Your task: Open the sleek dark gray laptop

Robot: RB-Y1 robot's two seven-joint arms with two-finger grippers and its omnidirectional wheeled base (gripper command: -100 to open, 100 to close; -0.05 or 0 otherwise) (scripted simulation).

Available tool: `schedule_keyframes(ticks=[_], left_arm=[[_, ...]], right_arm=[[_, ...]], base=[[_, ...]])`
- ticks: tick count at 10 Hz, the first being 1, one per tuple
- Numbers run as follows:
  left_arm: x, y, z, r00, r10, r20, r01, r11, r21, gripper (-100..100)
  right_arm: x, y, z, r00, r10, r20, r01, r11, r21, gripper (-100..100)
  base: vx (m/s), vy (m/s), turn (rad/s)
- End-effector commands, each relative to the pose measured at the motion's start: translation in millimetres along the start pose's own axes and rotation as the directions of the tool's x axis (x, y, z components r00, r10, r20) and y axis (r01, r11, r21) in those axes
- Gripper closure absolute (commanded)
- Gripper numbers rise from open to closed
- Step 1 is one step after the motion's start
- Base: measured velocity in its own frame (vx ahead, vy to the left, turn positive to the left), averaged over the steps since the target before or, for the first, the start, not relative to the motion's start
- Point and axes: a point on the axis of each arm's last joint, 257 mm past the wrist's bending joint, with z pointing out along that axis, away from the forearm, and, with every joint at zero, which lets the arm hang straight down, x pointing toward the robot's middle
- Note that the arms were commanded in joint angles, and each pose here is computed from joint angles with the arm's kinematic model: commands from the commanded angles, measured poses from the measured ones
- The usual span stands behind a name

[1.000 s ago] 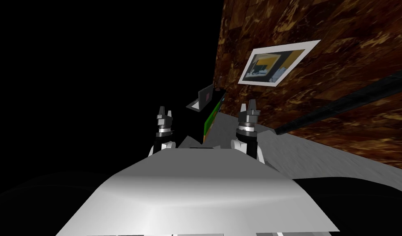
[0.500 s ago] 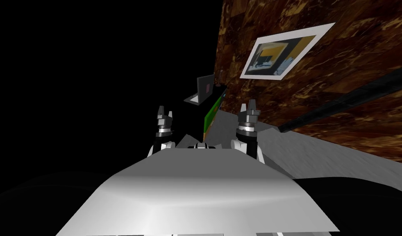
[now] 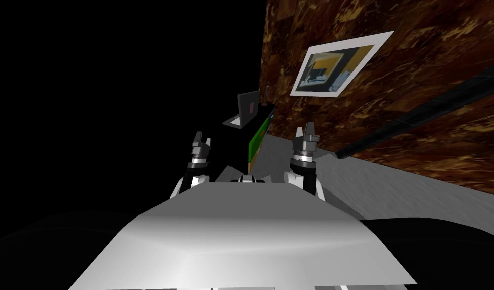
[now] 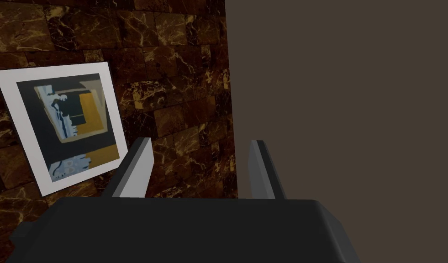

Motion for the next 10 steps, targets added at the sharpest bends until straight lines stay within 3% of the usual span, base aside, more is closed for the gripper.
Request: schedule_keyframes(ticks=[1, 5, 7, 10], left_arm=[[-9.8, 13.9, -2.2, 0.9991, 0.008, -0.04, -0.01, 0.9986, -0.052, -100], [-19.9, 22.8, -2.0, 0.9963, 0.023, -0.083, -0.031, 0.9951, -0.093, -100], [-33.6, 30.7, -1.1, 0.9945, 0.025, -0.102, -0.038, 0.9901, -0.135, -100], [-39.2, 33.8, 0.8, 0.9899, 0.041, -0.136, -0.062, 0.9856, -0.157, -100]], right_arm=[[0.0, 0.0, 0.0, 1.0, 0.0, 0.0, 0.0, 1.0, 0.0, 0], [0.0, 0.0, 0.0, 1.0, 0.0, 0.0, 0.0, 1.0, 0.0, 0], [0.0, 0.0, 0.0, 1.0, 0.0, 0.0, 0.0, 1.0, 0.0, 0], [0.0, 0.0, 0.0, 1.0, 0.0, 0.0, 0.0, 1.0, 0.0, 0]], base=[[0.0, -0.02, -0.112], [0.001, -0.014, -0.086], [0.004, -0.017, -0.131], [0.002, -0.013, -0.062]])
